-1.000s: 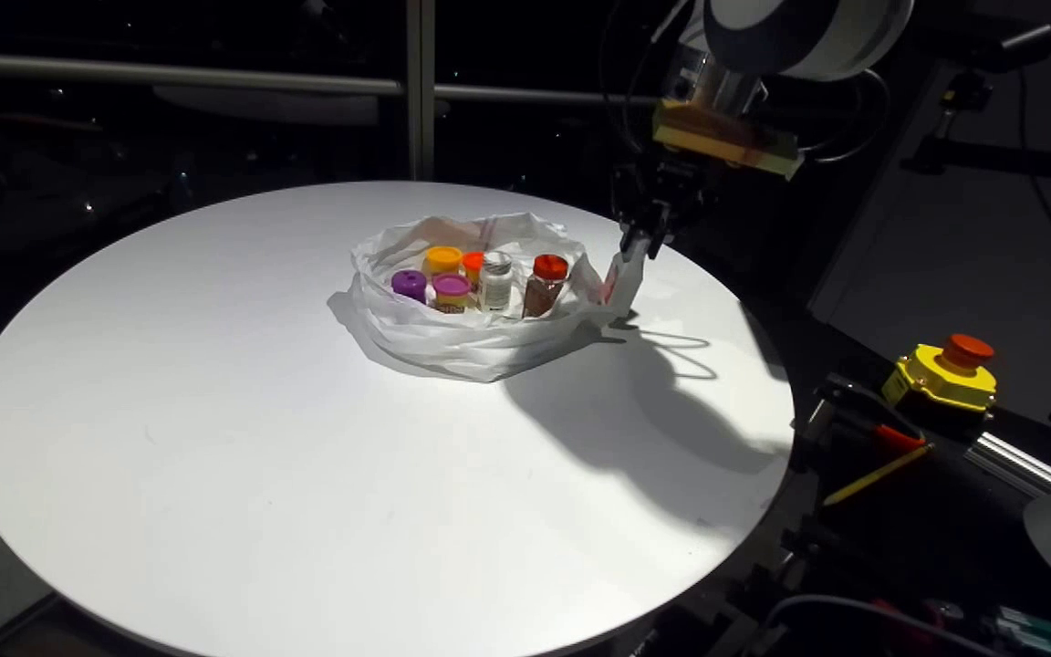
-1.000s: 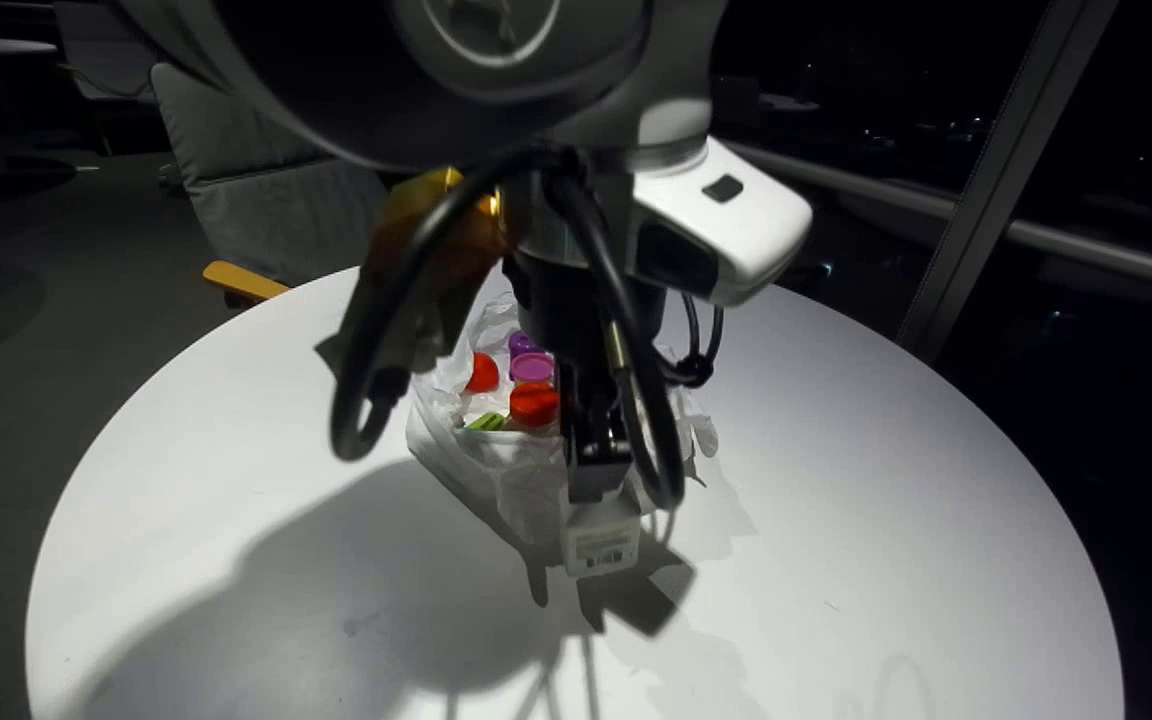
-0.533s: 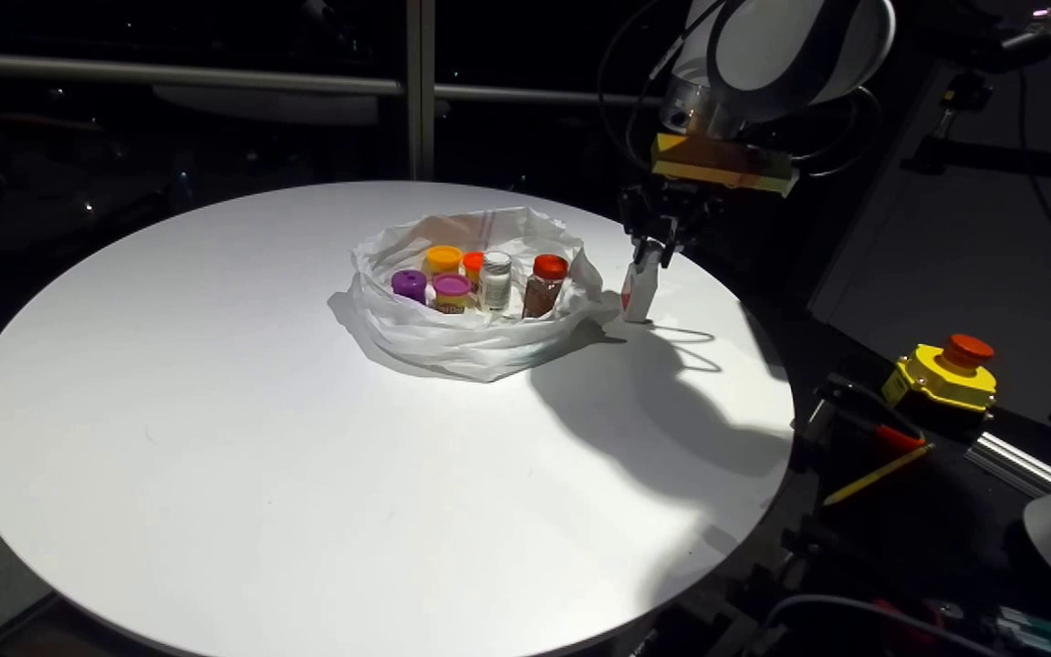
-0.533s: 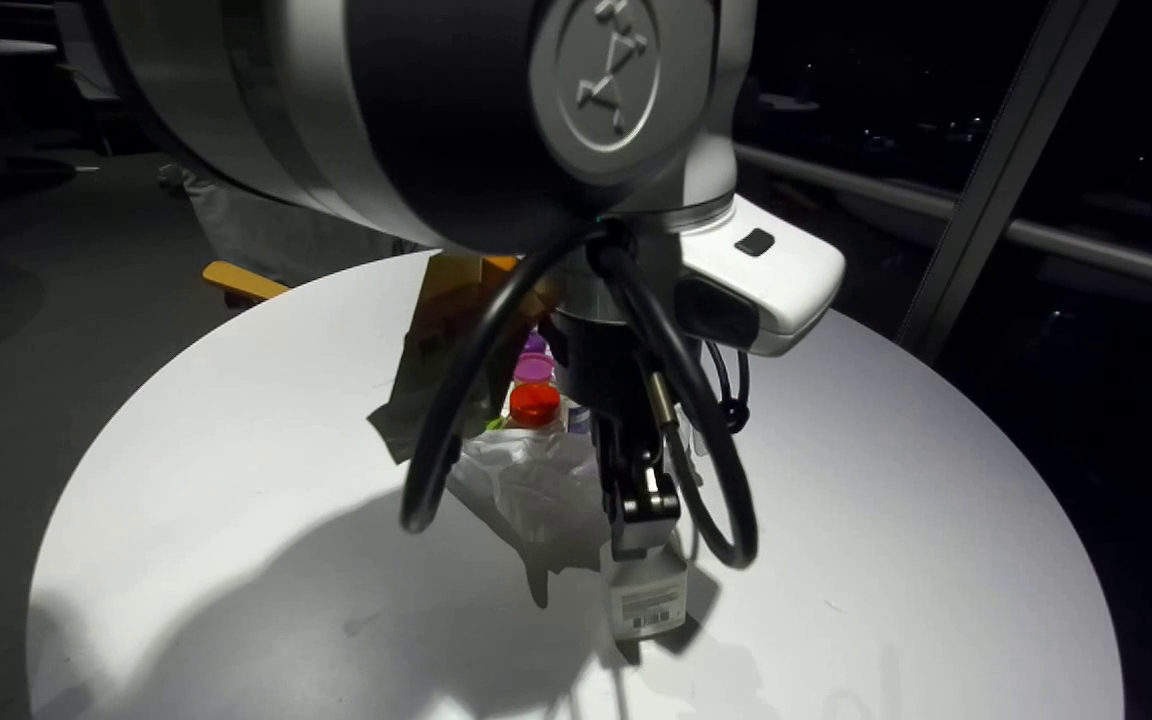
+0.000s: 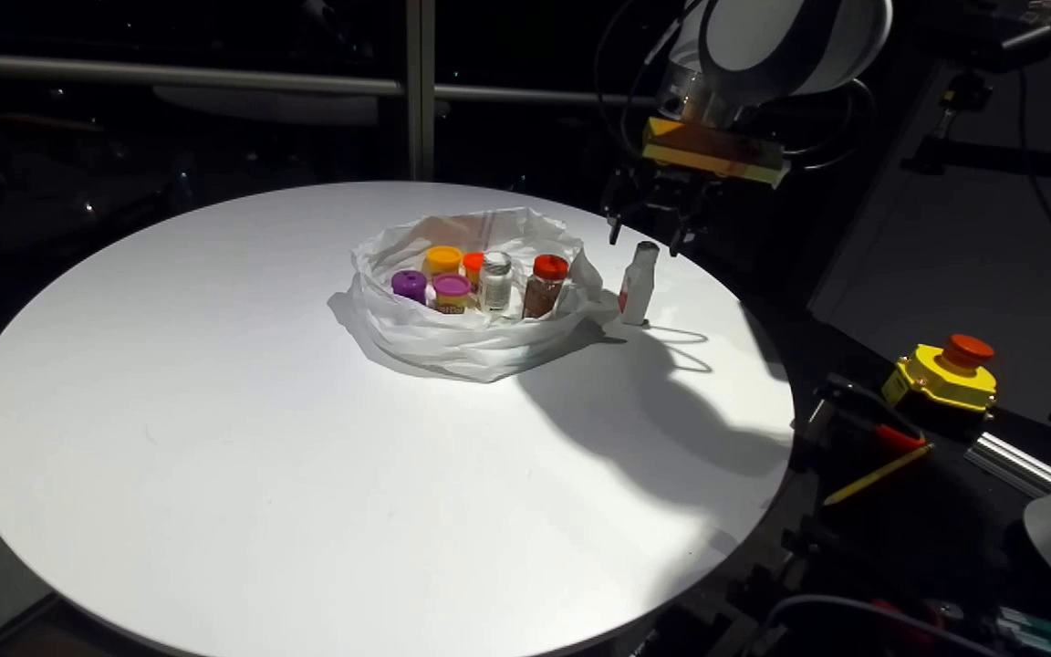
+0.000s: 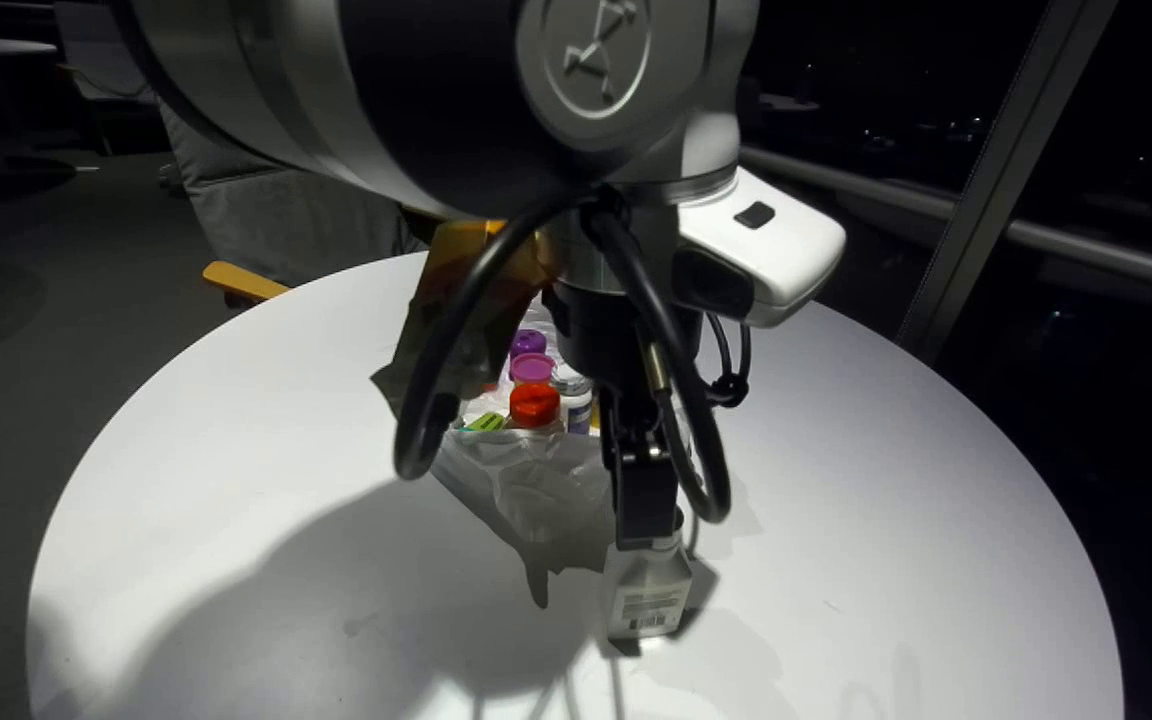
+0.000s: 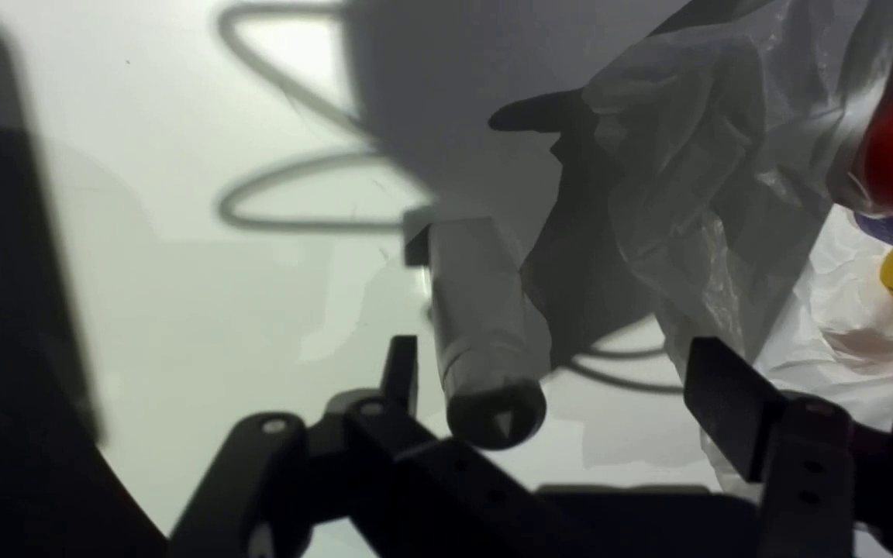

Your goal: Remove the objects in the plastic and put them on the table

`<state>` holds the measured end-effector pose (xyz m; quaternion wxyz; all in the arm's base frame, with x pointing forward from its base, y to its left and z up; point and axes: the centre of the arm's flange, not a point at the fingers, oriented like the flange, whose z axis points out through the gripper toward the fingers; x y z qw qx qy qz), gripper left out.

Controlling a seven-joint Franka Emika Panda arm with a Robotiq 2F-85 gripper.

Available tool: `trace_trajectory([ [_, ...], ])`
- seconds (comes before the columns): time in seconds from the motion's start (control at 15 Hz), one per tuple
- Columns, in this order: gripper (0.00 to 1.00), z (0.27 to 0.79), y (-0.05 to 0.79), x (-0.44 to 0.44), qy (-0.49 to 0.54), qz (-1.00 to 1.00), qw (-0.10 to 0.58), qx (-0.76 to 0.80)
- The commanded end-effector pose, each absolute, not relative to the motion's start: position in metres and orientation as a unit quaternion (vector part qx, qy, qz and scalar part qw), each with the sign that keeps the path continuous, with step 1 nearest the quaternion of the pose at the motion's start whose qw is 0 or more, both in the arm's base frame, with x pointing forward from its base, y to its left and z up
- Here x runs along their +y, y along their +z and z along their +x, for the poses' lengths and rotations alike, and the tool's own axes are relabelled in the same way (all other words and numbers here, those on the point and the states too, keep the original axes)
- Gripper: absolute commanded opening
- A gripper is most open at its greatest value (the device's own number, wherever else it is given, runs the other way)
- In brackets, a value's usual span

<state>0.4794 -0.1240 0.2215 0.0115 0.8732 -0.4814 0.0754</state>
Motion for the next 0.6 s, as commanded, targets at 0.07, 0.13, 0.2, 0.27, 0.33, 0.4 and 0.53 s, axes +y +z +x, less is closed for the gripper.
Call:
trace_trajectory([
  [0.07, 1.00, 0.491, 0.301, -0.090, 0.127, 0.881, -0.001, -0.455],
  [0.13, 1.00, 0.498, 0.316, -0.078, 0.136, 0.889, 0.001, -0.437],
  [0.2, 1.00, 0.510, 0.326, -0.064, 0.139, 0.900, 0.001, -0.414],
  [0.27, 1.00, 0.517, 0.334, -0.053, 0.141, 0.909, 0.005, -0.392],
  [0.33, 1.00, 0.532, 0.336, -0.042, 0.139, 0.918, 0.010, -0.371],
  [0.4, 1.00, 0.540, 0.339, -0.029, 0.134, 0.926, 0.010, -0.353],
  [0.53, 1.00, 0.559, 0.327, -0.008, 0.117, 0.939, 0.025, -0.321],
])
